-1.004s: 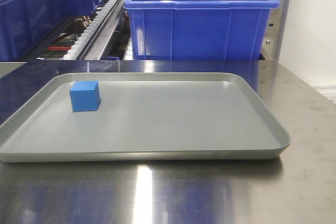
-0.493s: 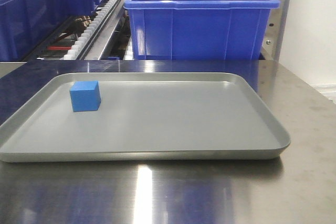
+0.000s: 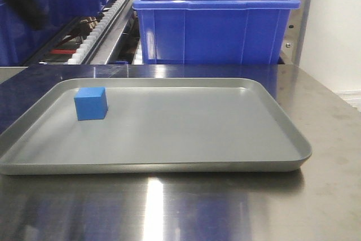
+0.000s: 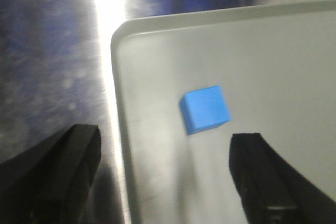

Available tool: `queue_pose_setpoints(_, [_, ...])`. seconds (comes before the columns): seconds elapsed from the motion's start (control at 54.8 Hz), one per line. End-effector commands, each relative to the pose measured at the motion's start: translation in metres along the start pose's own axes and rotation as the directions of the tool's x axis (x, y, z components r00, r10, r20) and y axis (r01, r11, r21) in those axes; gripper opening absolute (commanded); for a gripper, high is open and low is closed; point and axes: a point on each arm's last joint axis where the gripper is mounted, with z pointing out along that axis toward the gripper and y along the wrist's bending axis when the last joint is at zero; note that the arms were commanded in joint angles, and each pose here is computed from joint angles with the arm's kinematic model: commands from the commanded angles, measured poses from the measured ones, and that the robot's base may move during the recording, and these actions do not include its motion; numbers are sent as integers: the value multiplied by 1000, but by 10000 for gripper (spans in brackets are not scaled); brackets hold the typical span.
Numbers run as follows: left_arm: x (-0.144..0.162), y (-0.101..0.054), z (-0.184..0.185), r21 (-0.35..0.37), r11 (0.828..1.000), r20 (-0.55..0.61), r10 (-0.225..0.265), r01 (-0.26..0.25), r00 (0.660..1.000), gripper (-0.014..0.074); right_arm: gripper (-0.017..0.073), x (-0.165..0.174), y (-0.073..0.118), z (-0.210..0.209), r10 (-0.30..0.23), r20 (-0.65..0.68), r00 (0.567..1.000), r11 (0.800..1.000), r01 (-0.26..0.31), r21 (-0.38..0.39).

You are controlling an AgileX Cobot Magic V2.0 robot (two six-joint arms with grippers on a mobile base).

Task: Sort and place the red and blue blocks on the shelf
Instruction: 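Lower the open left gripper over the blue cube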

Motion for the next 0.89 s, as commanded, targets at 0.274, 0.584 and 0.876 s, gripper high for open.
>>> queue_pose_setpoints(0.274, [-42,-20,43,13,999,-72,-43,44,996,561,58,-18,2,-6,-11,124,992,1000,12,-10])
queue_pose_setpoints(0.584, [-42,-37,74,17,998,-139,-56,59,989,561,58,-18,2,-6,-11,124,992,1000,12,-10])
queue_pose_setpoints(0.876, [-36,-34,91,-19,998,-180,-67,65,981,561,58,-18,2,-6,-11,124,992,1000,12,-10])
